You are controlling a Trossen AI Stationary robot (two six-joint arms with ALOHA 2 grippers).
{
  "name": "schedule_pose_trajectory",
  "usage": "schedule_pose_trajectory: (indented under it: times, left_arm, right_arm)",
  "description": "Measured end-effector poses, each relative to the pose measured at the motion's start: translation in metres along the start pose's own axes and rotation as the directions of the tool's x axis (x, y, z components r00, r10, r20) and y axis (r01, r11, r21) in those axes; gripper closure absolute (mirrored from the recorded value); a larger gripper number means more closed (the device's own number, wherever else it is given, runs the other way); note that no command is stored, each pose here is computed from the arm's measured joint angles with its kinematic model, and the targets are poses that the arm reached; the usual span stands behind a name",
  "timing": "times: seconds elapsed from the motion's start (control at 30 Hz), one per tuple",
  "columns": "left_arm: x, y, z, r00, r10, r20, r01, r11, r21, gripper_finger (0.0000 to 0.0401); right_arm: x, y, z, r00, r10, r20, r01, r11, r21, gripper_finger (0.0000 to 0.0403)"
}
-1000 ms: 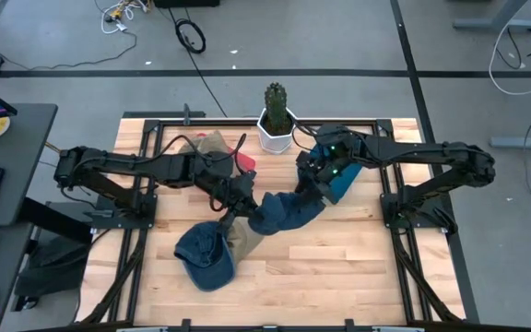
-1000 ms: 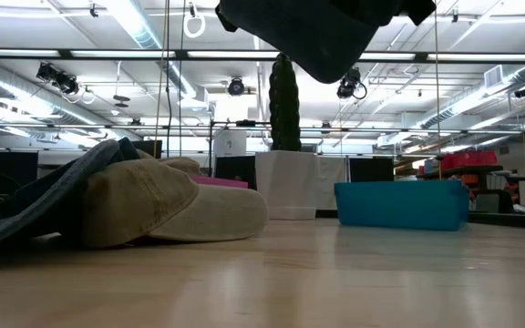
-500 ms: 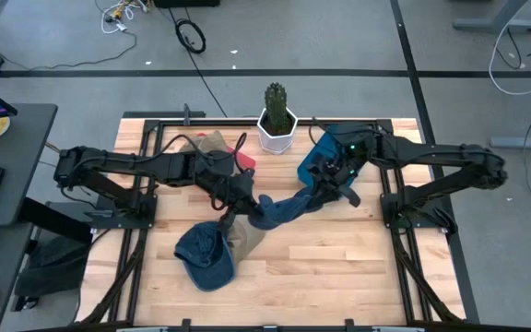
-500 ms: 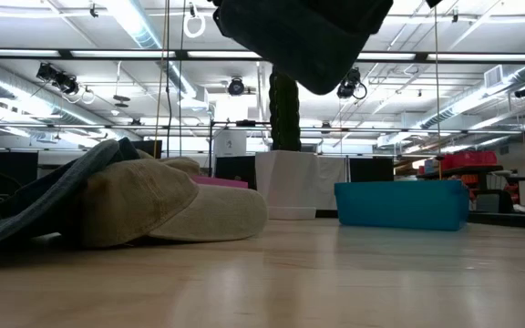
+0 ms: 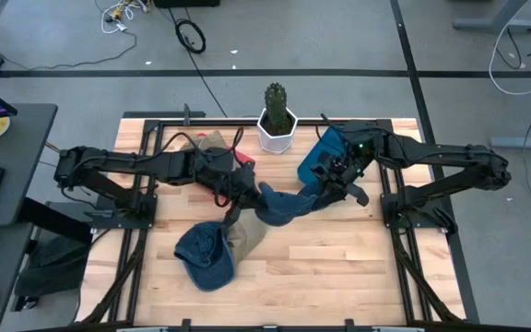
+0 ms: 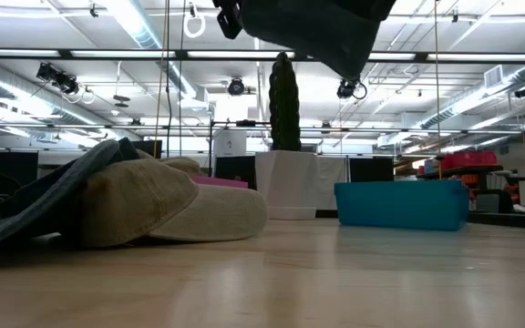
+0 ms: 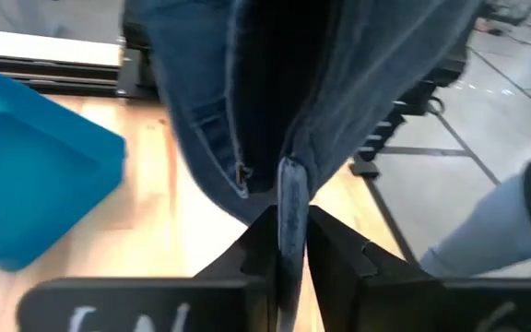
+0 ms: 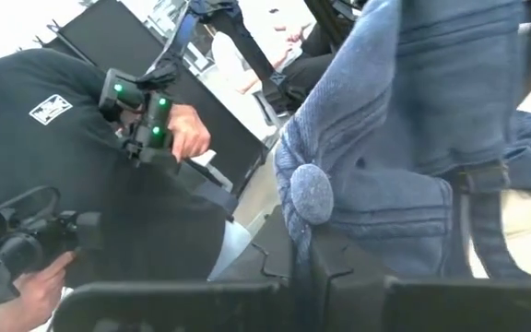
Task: Pick & Place hat
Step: Put the right blue cap into the blue bin
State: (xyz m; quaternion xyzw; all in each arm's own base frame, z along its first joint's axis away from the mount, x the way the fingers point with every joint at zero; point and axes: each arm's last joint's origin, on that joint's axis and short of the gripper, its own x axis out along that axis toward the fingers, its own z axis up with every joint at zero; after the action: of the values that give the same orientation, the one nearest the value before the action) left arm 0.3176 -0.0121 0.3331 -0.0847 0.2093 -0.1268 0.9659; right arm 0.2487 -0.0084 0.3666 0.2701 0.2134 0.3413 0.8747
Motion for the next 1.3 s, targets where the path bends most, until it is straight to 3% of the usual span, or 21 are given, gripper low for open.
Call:
schedule_pose_trajectory:
  times: [0.33,0.57,0.77,0.9,1.3]
  left_arm:
    - [-0.003,0.013,0.004,0.998,0.058,0.035,-0.055,0.993,-0.102,0.0241]
    - [-0.004,0.016,0.004,0.997,0.067,0.037,-0.062,0.991,-0.119,0.018]
    - [-0.004,0.016,0.004,0.997,0.066,0.037,-0.061,0.989,-0.138,0.0175]
    - [-0.004,0.016,0.004,0.997,0.066,0.037,-0.06,0.988,-0.143,0.0183]
    - [-0.004,0.015,0.004,0.997,0.065,0.037,-0.058,0.985,-0.162,0.0188]
  right_arm:
    - [0.001,0.007,0.007,0.998,0.047,0.05,-0.046,0.998,-0.032,0.0403]
    - [-0.015,0.019,0.01,0.993,0.023,0.112,-0.016,0.998,-0.06,0.0403]
    - [-0.046,0.03,0.01,0.98,-0.054,0.192,0.07,0.994,-0.08,0.0403]
    - [-0.068,0.029,0.003,0.964,-0.163,0.211,0.177,0.983,-0.049,0.0403]
    - [-0.117,0.003,-0.019,0.864,-0.474,0.172,0.474,0.879,0.039,0.0403]
